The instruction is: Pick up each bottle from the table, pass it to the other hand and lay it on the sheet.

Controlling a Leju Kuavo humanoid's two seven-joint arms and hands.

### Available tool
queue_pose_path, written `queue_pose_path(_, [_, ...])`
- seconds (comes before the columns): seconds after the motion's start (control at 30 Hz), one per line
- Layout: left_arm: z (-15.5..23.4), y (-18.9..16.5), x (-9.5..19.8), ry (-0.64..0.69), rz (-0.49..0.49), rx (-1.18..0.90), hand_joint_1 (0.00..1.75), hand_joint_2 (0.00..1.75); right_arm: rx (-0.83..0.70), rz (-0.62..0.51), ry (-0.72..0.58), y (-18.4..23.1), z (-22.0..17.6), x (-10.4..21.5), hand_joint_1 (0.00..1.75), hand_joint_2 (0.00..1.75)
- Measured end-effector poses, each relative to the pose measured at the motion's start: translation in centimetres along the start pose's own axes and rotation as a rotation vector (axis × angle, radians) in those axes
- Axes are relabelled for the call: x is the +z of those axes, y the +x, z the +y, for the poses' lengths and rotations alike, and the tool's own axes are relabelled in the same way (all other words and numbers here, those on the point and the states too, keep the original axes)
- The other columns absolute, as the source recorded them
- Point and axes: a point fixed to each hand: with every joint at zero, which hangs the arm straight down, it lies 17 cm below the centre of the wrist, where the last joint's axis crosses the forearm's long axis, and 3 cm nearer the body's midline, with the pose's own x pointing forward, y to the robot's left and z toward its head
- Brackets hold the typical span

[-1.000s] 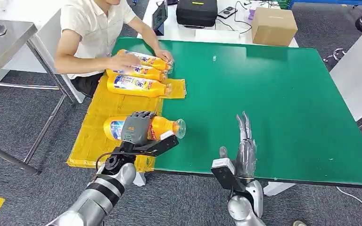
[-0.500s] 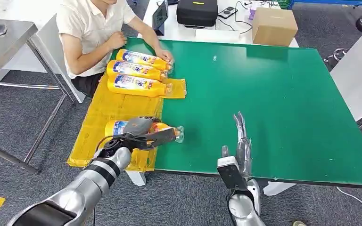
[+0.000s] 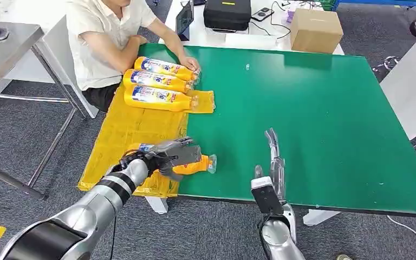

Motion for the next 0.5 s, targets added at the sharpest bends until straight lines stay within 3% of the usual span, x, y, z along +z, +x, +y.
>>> queue_pose_path(0.17, [0.0,0.9,0.1,0.022,-0.056,0.045,0.00,1.75,-0.001,0.008,0.001,-0.3,0.1,0.2,0.00,0.00])
queue_pose_path(0.33, [2.3,5.1,1.1,0.238,-0.259,0.140,0.00,1.75,0.007,0.014,-0.002,-0.6,0.0,0.7,0.00,0.00])
queue_pose_path(0.5, [3.9,10.9,5.0,0.463,-0.481,0.246,0.00,1.75,0.018,0.031,-0.005,-1.0,-0.1,1.6,0.00,0.00])
